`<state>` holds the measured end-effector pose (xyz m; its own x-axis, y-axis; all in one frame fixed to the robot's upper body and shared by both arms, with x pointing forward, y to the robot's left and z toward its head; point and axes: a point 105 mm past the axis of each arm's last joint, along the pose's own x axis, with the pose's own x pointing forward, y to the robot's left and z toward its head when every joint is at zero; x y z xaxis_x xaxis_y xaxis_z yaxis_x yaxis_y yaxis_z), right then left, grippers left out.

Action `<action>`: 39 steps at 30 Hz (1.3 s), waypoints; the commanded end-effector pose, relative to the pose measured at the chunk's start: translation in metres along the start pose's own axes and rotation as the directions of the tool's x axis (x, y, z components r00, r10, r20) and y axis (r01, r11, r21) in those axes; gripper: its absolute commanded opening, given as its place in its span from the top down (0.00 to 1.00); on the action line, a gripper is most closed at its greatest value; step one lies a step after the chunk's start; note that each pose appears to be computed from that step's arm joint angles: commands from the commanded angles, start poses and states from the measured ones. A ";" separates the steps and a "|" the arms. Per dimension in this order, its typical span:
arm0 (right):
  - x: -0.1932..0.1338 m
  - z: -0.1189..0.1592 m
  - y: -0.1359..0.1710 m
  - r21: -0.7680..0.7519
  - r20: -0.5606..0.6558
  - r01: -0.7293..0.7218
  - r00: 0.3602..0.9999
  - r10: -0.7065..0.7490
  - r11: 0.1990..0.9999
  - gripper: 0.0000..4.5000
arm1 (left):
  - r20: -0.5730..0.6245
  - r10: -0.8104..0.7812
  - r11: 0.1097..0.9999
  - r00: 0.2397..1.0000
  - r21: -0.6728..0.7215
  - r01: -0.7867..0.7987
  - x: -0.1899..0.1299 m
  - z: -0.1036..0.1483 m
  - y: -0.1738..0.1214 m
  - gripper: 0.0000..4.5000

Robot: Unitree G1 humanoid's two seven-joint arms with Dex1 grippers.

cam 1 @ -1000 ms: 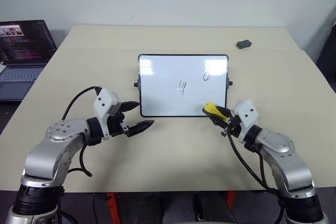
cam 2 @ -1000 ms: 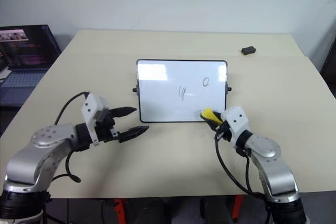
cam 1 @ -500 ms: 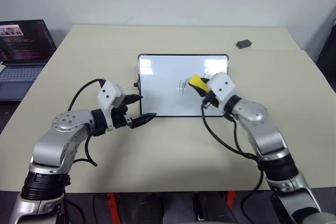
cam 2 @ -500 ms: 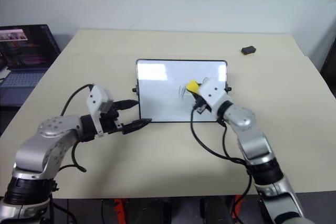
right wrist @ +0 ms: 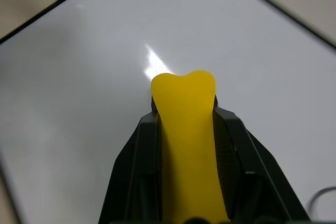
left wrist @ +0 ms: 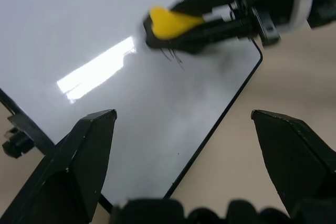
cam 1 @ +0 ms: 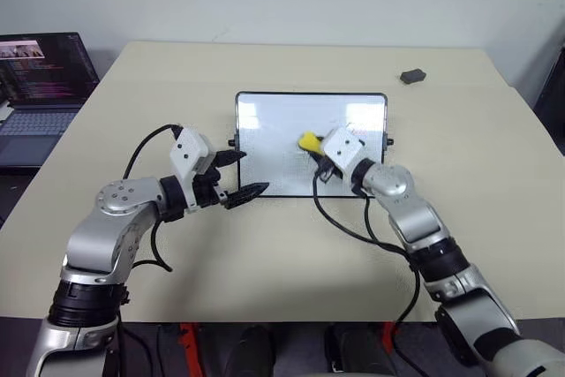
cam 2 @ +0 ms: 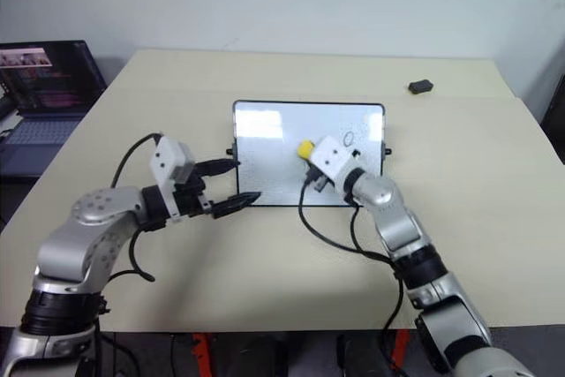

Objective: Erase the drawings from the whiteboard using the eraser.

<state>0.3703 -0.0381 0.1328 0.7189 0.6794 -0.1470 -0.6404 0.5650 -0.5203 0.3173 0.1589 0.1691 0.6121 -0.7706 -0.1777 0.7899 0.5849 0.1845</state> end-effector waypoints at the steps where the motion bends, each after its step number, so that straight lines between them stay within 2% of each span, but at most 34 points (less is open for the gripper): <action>1: -0.011 -0.038 0.022 0.014 -0.151 -0.111 0.982 0.112 0.994 0.78 | 0.026 0.003 0.999 1.000 0.040 -0.005 0.001 0.009 0.001 0.00; 6: -0.007 -0.029 0.012 -0.026 -0.123 -0.062 0.991 0.058 0.998 0.78 | 0.023 0.001 0.999 1.000 0.038 -0.002 0.001 0.007 0.001 0.00; 11: 0.002 0.017 -0.041 -0.009 0.037 0.176 0.984 -0.175 0.984 0.78 | 0.016 -0.004 0.999 1.000 0.032 0.004 0.000 0.004 -0.001 0.00; 15: 0.004 0.037 -0.056 0.031 0.101 0.236 0.966 -0.238 0.971 0.78 | 0.012 -0.009 1.000 1.000 0.023 0.009 0.000 0.001 -0.003 0.00; 20: 0.012 0.035 -0.034 0.035 0.082 0.154 0.984 -0.156 0.988 0.78 | 0.010 -0.012 1.000 1.000 0.019 0.011 -0.001 0.000 -0.005 0.00; 23: 0.013 0.027 -0.003 0.002 0.050 0.011 0.999 -0.011 1.000 0.78 | 0.010 -0.012 1.000 1.000 0.016 0.012 -0.001 -0.001 -0.005 0.00; 26: 0.010 0.024 0.010 -0.011 0.036 -0.041 0.999 0.041 0.999 0.78 | 0.009 -0.012 1.000 1.000 0.013 0.012 -0.001 -0.002 -0.005 0.00; 31: 0.003 0.033 0.000 0.025 0.078 0.002 0.997 -0.004 1.000 0.78 | 0.009 -0.002 1.000 1.000 -0.001 0.002 -0.002 -0.005 -0.006 0.00; 36: -0.020 0.053 -0.011 0.219 0.185 0.000 0.982 -0.042 0.976 0.78 | 0.017 0.039 0.998 0.999 -0.045 -0.038 -0.007 -0.011 -0.008 0.00; 39: -0.041 0.054 -0.014 0.303 0.209 -0.025 0.977 -0.041 0.953 0.78 | 0.012 0.071 0.995 0.997 -0.070 -0.070 -0.012 -0.017 -0.012 0.00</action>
<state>0.3440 -0.0408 0.1756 0.6858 0.7278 0.0030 -0.7026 0.6631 -0.2582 0.3038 0.1654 0.1382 0.6473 -0.7348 -0.2026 0.7599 0.6430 0.0954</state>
